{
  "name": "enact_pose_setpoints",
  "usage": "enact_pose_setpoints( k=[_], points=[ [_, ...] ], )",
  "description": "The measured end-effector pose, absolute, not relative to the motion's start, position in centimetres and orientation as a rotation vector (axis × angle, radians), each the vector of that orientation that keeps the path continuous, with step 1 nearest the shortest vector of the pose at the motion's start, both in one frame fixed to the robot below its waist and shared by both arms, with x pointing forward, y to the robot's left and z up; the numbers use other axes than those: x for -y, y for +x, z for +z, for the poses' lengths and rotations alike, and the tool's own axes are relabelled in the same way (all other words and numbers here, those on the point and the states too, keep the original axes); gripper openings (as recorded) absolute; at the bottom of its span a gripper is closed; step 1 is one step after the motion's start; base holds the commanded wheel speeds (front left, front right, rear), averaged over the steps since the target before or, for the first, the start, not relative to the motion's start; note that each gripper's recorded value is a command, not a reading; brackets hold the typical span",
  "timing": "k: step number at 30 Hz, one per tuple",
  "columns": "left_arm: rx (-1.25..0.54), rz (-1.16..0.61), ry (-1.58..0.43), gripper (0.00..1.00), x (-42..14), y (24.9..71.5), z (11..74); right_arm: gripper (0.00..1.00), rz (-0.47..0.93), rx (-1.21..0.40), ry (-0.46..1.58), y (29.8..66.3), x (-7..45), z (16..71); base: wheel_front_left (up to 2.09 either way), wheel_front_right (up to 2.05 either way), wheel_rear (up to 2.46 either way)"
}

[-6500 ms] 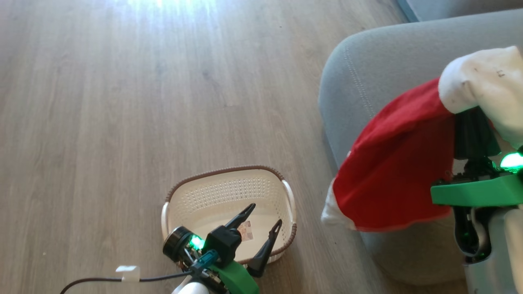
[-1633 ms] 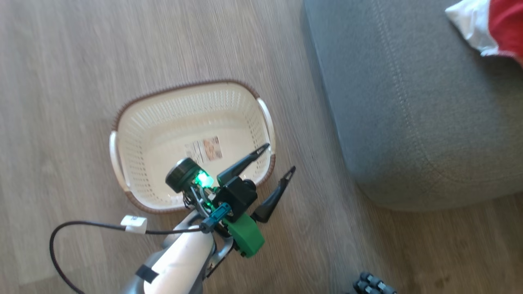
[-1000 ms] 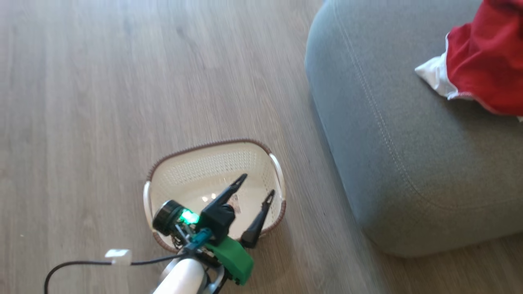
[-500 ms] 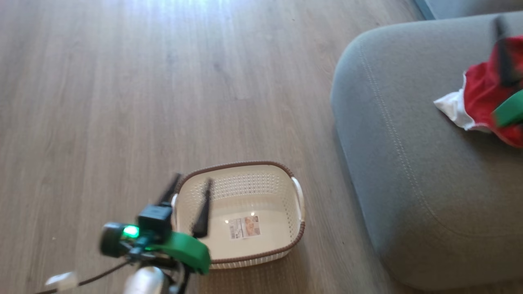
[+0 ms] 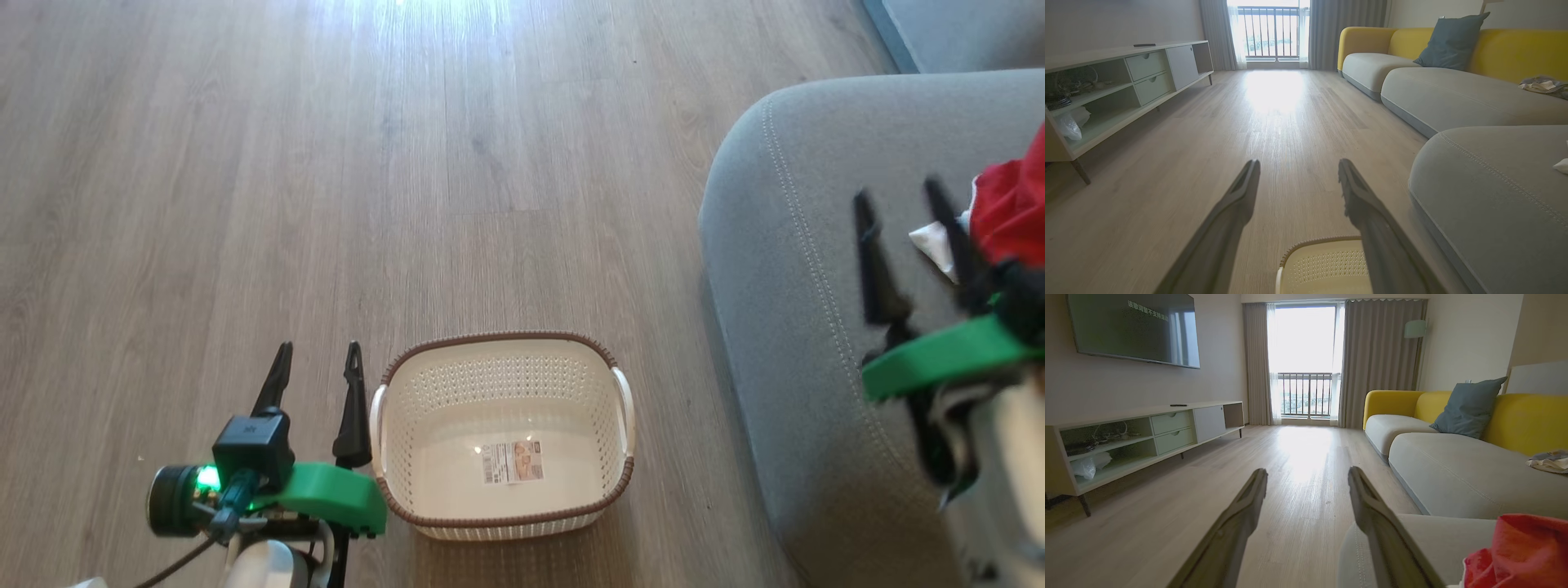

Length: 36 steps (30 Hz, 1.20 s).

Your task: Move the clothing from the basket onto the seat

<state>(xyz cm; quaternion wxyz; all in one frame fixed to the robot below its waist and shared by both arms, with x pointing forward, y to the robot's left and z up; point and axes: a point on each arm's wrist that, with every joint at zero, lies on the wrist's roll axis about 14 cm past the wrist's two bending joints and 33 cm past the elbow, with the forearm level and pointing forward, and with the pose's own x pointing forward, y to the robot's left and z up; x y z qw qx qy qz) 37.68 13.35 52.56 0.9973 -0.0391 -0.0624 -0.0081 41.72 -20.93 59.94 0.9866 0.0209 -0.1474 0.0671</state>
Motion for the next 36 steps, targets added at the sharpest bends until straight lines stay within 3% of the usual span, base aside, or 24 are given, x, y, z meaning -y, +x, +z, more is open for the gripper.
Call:
enact_pose_setpoints(
  k=[18, 36],
  points=[
    [0.086, 0.052, -0.088, 1.0, -14.6, 36.6, 51.3, 1.0, 0.133, 0.139, 0.185, 37.4, 17.1, 53.0, 0.0, 0.0, 0.0],
    [0.03, 0.029, -0.133, 1.0, -14.7, 36.7, 49.6, 1.0, 0.142, 0.095, 0.217, 36.8, 15.4, 51.4, 0.0, 0.0, 0.0]
  ],
)
